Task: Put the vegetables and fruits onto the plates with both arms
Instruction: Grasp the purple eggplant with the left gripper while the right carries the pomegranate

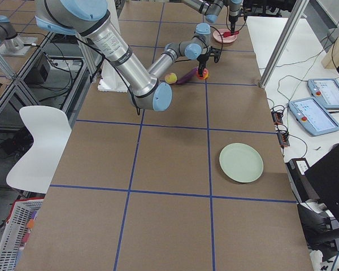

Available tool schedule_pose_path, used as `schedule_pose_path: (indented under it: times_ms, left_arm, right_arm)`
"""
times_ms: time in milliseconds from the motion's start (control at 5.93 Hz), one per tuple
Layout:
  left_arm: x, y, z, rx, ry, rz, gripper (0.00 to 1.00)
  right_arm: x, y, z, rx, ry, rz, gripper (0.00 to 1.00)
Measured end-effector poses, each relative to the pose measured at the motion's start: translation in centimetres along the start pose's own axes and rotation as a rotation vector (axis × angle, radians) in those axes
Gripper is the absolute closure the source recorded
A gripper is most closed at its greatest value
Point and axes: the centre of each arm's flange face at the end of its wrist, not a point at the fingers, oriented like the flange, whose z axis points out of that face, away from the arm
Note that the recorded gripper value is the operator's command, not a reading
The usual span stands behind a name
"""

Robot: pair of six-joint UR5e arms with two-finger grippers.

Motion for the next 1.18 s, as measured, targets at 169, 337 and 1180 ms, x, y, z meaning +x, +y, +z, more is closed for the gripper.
schedule_pose_path:
  times_ms: [169,337,1180]
  left_arm:
    - [4.5,1.0,-3.3,-0.041,0.057,-0.068,0.0]
    - [9.9,3.2,-6.9,-0.085,0.082,-0.137,0.0]
    - [34.8,18.8,-11.8,-0.243,0.132,-0.618,0.0]
  right_arm:
    - [0.9,-2.1,-4.1,0.03,-0.014,0.009,1.0]
    - [2.9,-4.3,-6.9,0.059,-0.007,-0.012,1.0]
    - [22.7,-19.3,-12.9,0.101,0.117,-0.333,1.0]
